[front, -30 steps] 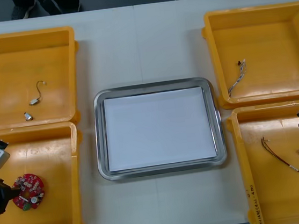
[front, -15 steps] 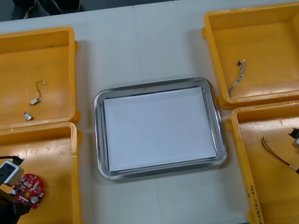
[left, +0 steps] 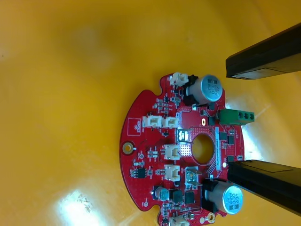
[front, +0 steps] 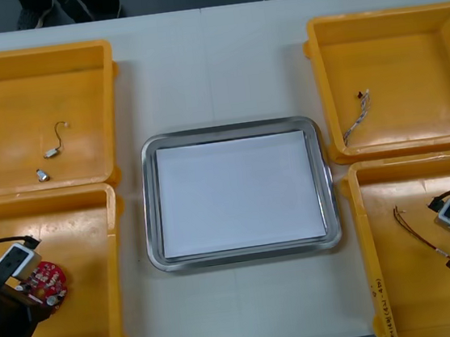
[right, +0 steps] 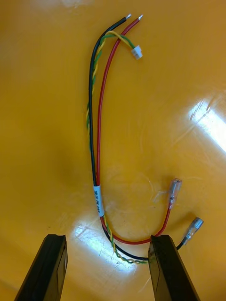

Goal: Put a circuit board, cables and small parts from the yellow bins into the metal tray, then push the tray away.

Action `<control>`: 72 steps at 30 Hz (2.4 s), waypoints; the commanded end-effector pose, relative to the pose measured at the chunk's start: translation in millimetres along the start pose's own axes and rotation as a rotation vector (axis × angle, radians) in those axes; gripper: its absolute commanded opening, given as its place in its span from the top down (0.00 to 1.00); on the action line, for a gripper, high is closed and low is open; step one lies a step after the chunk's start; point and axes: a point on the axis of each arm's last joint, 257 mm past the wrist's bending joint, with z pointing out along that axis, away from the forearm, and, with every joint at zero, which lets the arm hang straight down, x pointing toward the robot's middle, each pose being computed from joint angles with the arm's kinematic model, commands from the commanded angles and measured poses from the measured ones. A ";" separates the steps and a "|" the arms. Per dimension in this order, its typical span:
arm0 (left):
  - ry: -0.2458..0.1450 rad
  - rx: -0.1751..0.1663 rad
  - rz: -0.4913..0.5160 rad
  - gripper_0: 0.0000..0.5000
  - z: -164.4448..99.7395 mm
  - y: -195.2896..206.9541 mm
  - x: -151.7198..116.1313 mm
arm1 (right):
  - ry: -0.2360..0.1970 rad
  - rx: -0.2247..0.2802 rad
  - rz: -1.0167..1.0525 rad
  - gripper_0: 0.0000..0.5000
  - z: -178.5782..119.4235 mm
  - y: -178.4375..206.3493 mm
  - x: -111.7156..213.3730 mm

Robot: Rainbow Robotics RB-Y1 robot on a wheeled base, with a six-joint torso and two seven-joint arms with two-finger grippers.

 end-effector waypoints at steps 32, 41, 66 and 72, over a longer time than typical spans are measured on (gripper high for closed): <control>0.000 0.030 0.123 0.00 10.5 -10.2 24.3 | 0.011 0.008 -0.040 0.00 29.3 9.8 -10.7; 0.002 0.013 0.131 0.00 14.9 -7.6 23.6 | 0.002 0.003 -0.040 0.00 36.5 12.5 -15.0; -0.007 0.041 0.139 1.00 25.2 -9.8 18.0 | 0.001 -0.014 -0.015 1.00 32.2 12.6 -18.1; -0.017 0.027 0.144 1.00 22.0 -4.2 13.4 | 0.021 -0.013 -0.014 1.00 10.7 6.0 -24.8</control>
